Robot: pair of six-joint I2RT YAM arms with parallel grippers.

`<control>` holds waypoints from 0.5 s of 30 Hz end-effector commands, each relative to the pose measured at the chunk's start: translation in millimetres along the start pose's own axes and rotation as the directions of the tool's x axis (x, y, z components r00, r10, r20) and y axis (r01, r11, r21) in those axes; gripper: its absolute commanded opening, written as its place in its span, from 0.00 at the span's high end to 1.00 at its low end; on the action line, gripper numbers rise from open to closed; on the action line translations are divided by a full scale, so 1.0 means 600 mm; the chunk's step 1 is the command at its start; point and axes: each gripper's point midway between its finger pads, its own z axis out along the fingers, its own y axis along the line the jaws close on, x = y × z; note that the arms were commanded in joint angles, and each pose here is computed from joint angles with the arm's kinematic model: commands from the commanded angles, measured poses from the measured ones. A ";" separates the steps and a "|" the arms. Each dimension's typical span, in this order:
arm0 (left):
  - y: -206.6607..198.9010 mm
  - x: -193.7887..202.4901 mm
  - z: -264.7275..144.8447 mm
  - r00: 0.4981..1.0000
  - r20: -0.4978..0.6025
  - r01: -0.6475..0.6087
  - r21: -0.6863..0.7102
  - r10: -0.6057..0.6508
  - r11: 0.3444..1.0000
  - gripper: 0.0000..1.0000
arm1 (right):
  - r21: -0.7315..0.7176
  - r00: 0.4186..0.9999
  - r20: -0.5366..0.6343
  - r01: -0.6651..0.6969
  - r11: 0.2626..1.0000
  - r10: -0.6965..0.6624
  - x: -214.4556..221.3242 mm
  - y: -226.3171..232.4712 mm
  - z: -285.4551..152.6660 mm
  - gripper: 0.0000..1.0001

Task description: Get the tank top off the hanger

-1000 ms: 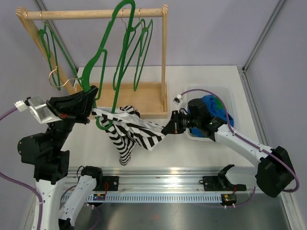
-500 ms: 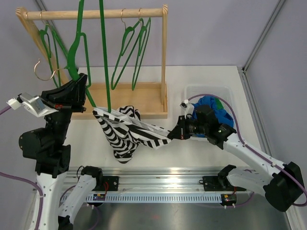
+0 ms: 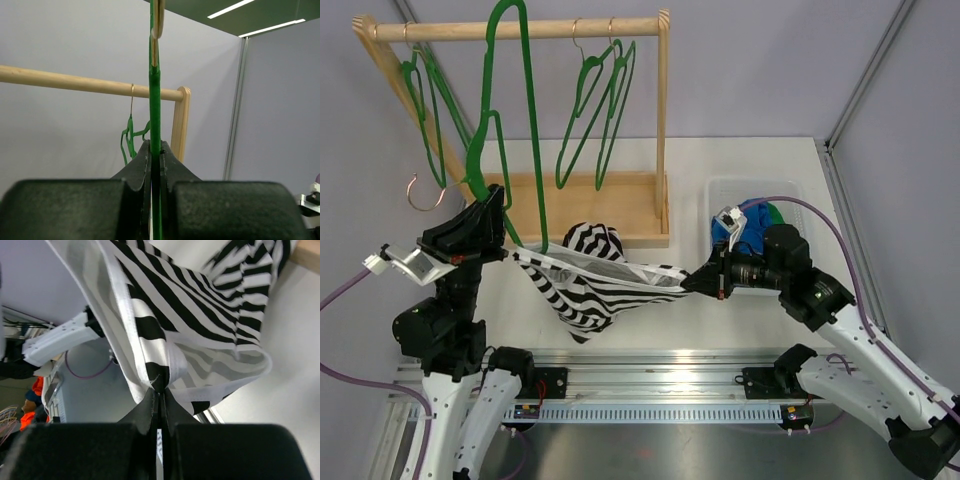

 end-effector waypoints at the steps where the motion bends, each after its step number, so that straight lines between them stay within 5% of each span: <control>1: 0.007 -0.073 0.007 0.978 0.190 -0.077 -0.039 0.083 0.996 1.00 | 0.179 0.996 -0.083 -0.023 0.984 0.038 0.039 -0.061 -0.008 1.00; 4: 0.006 -0.082 0.014 0.969 0.219 -0.114 -0.031 0.118 0.993 1.00 | 0.191 0.992 -0.090 -0.066 0.979 0.084 0.052 -0.069 -0.003 1.00; 9: -0.023 -0.094 0.031 0.954 0.288 -0.114 0.079 0.087 0.990 1.00 | -0.266 0.995 -0.056 -0.097 0.959 0.085 0.014 0.061 0.008 1.00; 15: -0.084 -0.083 0.053 0.971 0.211 0.046 0.306 -0.115 0.951 1.00 | -0.271 0.997 -0.037 -0.079 0.959 0.072 -0.038 0.073 0.029 1.00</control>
